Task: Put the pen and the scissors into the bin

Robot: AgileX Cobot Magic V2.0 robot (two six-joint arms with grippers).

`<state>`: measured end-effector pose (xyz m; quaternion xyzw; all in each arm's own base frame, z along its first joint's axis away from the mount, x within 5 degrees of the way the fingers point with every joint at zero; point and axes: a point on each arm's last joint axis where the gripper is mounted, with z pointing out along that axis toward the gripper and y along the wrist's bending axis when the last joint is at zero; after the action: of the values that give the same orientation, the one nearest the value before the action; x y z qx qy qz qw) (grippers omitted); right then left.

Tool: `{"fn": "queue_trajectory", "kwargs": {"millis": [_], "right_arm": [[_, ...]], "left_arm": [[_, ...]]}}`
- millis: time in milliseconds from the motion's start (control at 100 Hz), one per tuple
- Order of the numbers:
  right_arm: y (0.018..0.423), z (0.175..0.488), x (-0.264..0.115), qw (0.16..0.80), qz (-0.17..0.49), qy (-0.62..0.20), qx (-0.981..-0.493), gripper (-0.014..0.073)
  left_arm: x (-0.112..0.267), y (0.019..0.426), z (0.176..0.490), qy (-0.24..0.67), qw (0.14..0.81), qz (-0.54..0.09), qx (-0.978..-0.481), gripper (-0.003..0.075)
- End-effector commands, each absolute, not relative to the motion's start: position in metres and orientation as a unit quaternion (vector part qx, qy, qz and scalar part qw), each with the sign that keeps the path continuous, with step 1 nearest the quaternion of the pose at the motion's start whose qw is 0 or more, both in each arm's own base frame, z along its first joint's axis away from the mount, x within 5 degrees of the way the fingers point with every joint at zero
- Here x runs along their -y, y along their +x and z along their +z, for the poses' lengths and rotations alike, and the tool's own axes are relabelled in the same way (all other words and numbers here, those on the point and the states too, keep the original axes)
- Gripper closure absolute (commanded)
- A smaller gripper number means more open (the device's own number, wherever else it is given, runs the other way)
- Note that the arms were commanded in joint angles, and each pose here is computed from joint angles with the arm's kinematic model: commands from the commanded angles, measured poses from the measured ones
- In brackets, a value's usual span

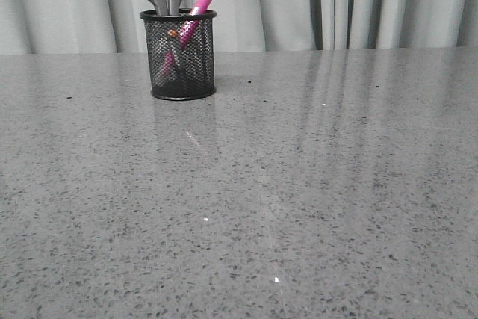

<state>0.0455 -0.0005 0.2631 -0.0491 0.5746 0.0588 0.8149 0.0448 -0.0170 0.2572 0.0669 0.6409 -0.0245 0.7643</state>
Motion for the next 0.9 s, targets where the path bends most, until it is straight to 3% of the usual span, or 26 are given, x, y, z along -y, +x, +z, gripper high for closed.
{"fn": "queue_trajectory", "kwargs": {"millis": [0,400,540,700,890], "right_arm": [[0.044,0.272,0.004,0.827,0.044,-0.039,-0.56,0.0664],[0.044,0.272,0.004,0.827,0.044,-0.039,-0.56,0.0664],[0.044,0.272,0.004,0.827,0.044,-0.039,-0.56,0.0664],[0.044,0.272,0.004,0.827,0.044,-0.039,-0.56,0.0664],[0.044,0.272,0.004,0.827,0.044,-0.039,-0.56,0.0664]], "left_arm": [[0.016,0.042,0.267,0.049,0.778,-0.03,-0.626,0.0739],[0.015,0.042,0.267,0.049,0.777,-0.027,-0.627,0.0739],[0.009,0.043,0.263,0.005,0.763,-0.023,-0.646,0.0739],[-0.001,0.044,0.256,-0.026,0.742,0.017,-0.67,0.0739],[-0.005,0.049,0.24,-0.022,0.754,0.052,-0.654,0.0739]]}}
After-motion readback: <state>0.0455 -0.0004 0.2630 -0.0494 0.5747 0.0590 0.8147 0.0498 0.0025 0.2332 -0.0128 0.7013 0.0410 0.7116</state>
